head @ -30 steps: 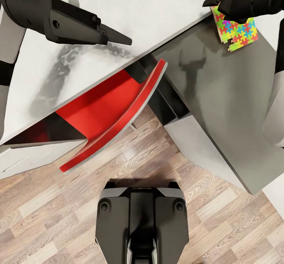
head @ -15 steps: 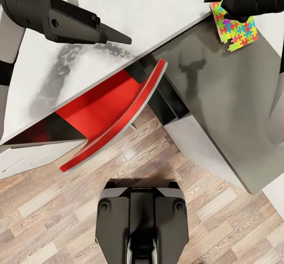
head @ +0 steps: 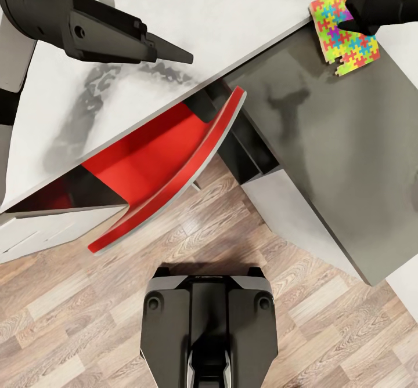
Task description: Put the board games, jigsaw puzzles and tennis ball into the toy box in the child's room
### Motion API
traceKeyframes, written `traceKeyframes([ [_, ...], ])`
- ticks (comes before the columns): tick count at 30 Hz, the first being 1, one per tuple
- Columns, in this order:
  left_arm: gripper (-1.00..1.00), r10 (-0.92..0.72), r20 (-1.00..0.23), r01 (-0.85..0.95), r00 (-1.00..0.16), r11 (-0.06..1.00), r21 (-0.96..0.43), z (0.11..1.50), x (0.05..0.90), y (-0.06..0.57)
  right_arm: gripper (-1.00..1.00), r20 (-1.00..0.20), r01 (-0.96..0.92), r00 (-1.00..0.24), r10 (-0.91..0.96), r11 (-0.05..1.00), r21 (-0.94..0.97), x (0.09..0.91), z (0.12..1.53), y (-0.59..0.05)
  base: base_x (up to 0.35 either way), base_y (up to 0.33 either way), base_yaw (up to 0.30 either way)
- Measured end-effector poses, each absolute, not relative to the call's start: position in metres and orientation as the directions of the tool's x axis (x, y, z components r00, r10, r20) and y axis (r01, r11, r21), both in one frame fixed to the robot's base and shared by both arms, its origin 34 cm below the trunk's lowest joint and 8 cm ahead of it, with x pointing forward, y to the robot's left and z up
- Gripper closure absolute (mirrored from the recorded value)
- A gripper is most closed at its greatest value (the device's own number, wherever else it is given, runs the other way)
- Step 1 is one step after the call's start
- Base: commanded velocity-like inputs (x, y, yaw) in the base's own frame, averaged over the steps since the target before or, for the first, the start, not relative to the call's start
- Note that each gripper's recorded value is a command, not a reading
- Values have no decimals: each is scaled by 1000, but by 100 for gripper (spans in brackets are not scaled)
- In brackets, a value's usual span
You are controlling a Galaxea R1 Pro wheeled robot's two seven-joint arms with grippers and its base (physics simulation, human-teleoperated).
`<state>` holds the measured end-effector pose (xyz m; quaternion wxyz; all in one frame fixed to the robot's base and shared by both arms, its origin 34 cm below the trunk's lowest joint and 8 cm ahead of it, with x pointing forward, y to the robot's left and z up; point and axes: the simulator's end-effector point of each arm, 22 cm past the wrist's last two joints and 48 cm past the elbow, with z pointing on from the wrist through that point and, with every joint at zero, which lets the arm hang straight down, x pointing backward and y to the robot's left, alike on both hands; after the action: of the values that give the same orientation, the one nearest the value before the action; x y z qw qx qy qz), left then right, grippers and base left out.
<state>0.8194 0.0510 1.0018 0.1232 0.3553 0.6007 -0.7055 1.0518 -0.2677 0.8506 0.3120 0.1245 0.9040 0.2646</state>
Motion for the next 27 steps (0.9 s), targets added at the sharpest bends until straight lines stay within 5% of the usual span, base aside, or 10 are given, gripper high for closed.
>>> traceKeyframes([
  [27, -100, 253, -650, 601, -717, -249, -760, 1002, 819, 51, -100, -374, 102, -827, 419, 767, 634, 997, 796, -255, 0, 0, 0],
])
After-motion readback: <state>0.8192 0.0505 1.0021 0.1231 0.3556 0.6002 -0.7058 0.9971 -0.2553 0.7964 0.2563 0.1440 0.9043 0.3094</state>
